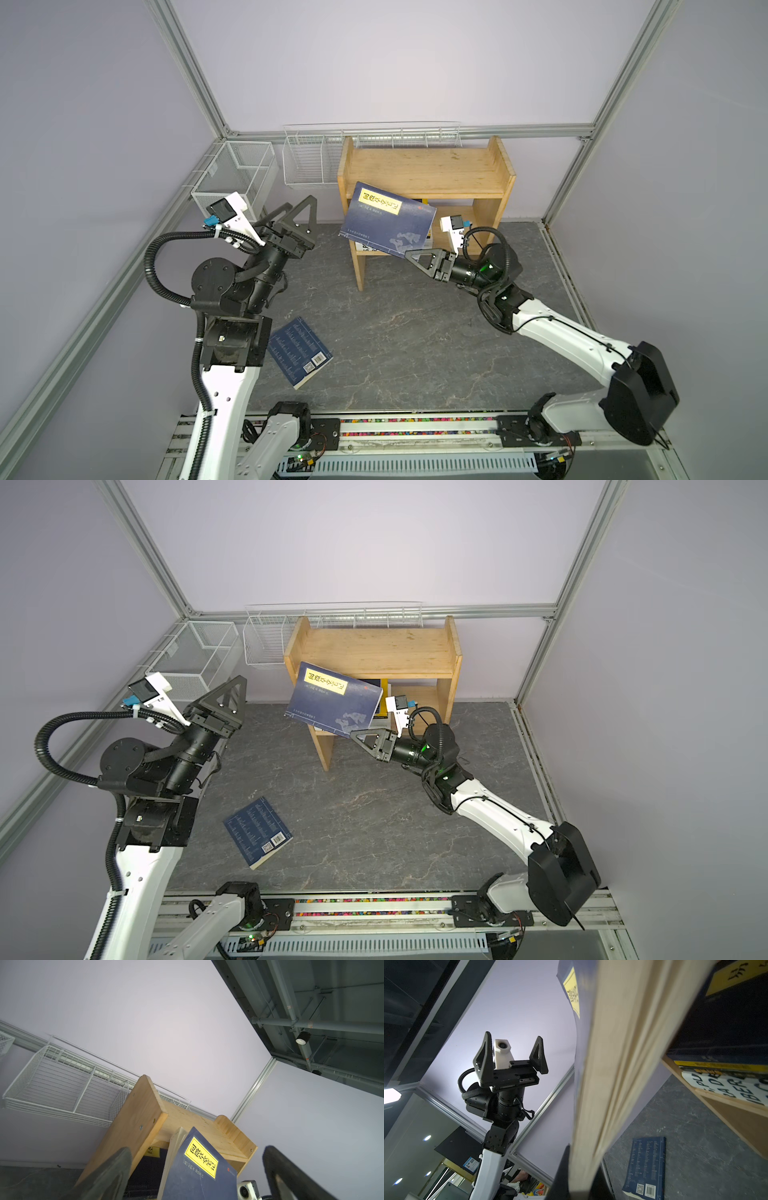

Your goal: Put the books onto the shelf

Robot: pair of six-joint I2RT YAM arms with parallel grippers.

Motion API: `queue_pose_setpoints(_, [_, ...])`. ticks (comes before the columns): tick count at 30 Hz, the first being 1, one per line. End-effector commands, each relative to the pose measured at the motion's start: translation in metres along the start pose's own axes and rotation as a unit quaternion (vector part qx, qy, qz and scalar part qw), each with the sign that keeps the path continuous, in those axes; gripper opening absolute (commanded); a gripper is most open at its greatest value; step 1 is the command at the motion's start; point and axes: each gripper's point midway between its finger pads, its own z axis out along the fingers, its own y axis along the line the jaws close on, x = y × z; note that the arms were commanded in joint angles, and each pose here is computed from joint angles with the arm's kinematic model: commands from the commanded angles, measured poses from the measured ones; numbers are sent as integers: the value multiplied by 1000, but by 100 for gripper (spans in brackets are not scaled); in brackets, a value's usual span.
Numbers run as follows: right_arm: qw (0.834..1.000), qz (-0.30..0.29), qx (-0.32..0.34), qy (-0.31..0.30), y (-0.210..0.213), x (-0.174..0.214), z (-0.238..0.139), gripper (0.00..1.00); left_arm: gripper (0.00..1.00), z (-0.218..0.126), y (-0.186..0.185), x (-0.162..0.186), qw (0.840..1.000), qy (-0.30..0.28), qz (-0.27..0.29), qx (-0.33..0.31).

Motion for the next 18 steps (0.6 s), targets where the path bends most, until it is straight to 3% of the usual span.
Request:
queue_pose_setpoints(1, [999, -26, 29, -4, -4, 4, -11, 7, 99, 0, 29, 19, 998, 24, 10, -51])
queue_pose_setpoints(10, [999, 3, 52, 12, -31, 16, -9, 7, 99, 3, 31, 23, 999, 26, -6, -47])
queue_pose_setpoints(18, [998, -7, 61, 14, -42, 10, -11, 7, 99, 4, 32, 23, 999, 25, -8, -47])
